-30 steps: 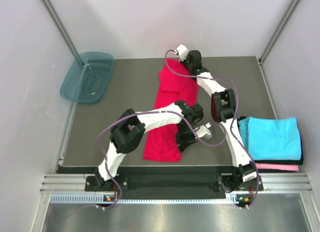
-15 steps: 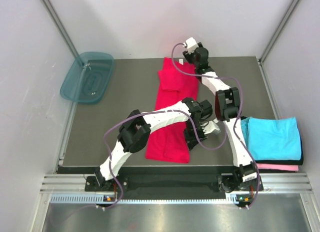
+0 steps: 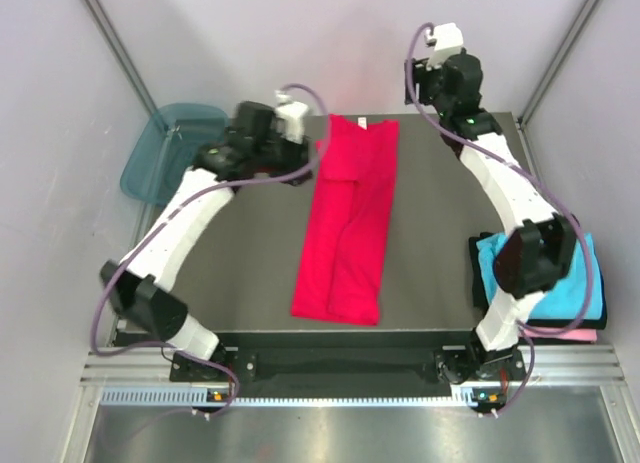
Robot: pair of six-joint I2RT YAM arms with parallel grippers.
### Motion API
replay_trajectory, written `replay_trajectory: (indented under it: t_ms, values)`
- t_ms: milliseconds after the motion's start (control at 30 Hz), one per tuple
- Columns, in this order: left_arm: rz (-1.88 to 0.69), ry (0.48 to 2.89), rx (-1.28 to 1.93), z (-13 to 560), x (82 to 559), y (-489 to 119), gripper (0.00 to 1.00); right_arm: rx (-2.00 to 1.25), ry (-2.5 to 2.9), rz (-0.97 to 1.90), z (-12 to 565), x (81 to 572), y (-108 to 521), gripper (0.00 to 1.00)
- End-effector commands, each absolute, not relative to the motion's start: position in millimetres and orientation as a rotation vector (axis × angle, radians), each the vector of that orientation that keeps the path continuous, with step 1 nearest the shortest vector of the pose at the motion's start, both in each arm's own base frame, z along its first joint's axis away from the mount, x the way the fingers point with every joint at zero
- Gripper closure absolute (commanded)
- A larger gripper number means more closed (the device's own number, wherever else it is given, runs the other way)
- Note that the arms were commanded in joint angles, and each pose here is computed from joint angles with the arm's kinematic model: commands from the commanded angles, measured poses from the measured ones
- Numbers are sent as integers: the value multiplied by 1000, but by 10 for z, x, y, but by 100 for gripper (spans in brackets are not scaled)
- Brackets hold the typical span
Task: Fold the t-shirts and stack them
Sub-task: Fold the tshirt
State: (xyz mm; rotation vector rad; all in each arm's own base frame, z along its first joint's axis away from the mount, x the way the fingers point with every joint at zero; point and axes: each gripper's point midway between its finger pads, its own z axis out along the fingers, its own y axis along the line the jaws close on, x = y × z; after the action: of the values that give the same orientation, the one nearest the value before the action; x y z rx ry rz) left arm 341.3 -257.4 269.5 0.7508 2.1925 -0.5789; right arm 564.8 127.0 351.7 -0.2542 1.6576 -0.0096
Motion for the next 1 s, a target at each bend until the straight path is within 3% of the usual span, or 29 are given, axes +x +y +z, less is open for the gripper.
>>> replay_trajectory:
  t_ms: [0, 33, 100, 300, 433, 767, 967]
  values:
    - [-668, 2237, 465, 2717, 3363, -2316, 57, -187, 1963, 298, 2898, 4954, 1524, 27]
    - [-676, 2233, 413, 2754, 3362, -2192, 57, -188, 2060, 354, 2541, 4709, 1548, 29]
    - [-703, 2302, 329, 2581, 3290, -2098, 57, -191, 2106, 549, 2548, 4262, 1714, 30]
    - [-815, 2542, 36, 1951, 2994, -1836, 49, 4, 2495, 1035, 1743, 2931, 1984, 38]
    - [-879, 2699, -96, 1489, 2693, -1794, 45, -81, 2667, 1075, 1285, 2151, 2162, 37]
    - [-910, 2965, -331, 633, 1973, -1700, 41, 88, 2934, 1047, 611, 1579, 2126, 37]
    - [-928, 2997, -395, 430, 1875, -1710, 41, 143, 3036, 1056, 347, 1316, 2204, 42]
